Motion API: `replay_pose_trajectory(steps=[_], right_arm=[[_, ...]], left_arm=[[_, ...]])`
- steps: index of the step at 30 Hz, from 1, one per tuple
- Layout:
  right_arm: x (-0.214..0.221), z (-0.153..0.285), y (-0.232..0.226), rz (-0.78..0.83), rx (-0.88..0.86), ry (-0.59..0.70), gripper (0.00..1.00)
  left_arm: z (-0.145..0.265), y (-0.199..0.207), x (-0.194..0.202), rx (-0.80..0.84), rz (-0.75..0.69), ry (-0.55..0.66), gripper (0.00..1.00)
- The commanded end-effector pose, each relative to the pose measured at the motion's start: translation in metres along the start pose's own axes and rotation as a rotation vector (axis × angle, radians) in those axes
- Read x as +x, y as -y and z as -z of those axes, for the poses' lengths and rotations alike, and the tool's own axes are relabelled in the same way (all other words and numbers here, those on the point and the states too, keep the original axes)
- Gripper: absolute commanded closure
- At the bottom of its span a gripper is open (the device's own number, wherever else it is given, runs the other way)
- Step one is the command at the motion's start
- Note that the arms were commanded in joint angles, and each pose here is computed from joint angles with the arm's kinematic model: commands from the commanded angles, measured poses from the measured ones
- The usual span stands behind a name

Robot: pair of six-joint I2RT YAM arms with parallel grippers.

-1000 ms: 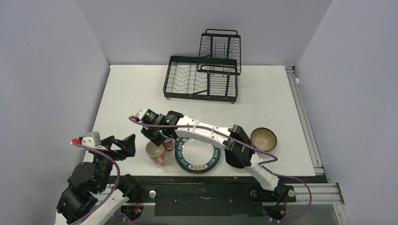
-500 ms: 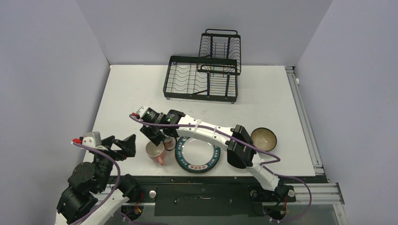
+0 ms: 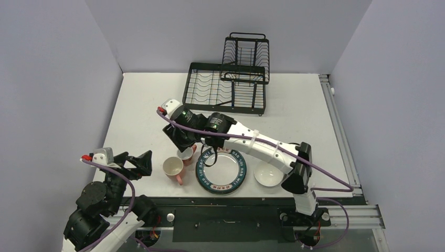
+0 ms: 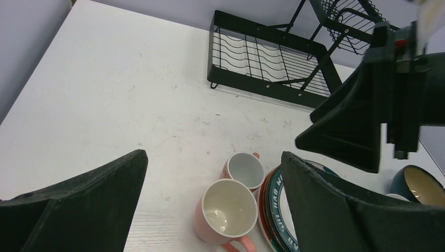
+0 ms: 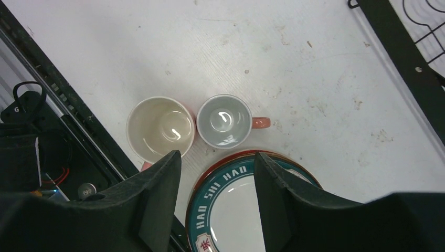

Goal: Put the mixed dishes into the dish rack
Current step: Move the dish rack to the center of the board.

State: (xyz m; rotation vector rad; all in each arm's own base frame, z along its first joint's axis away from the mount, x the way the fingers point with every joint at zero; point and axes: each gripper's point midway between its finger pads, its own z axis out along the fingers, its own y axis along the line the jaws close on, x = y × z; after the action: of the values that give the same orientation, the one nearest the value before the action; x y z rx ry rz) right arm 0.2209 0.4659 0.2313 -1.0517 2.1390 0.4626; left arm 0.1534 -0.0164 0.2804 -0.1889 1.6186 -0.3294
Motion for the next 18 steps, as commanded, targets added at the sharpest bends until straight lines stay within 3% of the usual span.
replay_pose_trajectory(steps=[1, 8, 18], right_arm=[[-0.021, 0.049, 0.021, -0.019, 0.058, 0.094, 0.5], [-0.019, 0.087, 0.054, -0.016, 0.131, 0.104, 0.47], [-0.024, 0.127, 0.141, -0.032, 0.289, 0.119, 0.42]], left_arm=[[-0.004, 0.007, -0.005, 0.016, 0.002, 0.015, 0.04], [-0.007, 0.007, -0.004, 0.009, -0.008, 0.004, 0.04], [-0.012, 0.01, 0.002, 0.005, -0.029, -0.027, 0.04]])
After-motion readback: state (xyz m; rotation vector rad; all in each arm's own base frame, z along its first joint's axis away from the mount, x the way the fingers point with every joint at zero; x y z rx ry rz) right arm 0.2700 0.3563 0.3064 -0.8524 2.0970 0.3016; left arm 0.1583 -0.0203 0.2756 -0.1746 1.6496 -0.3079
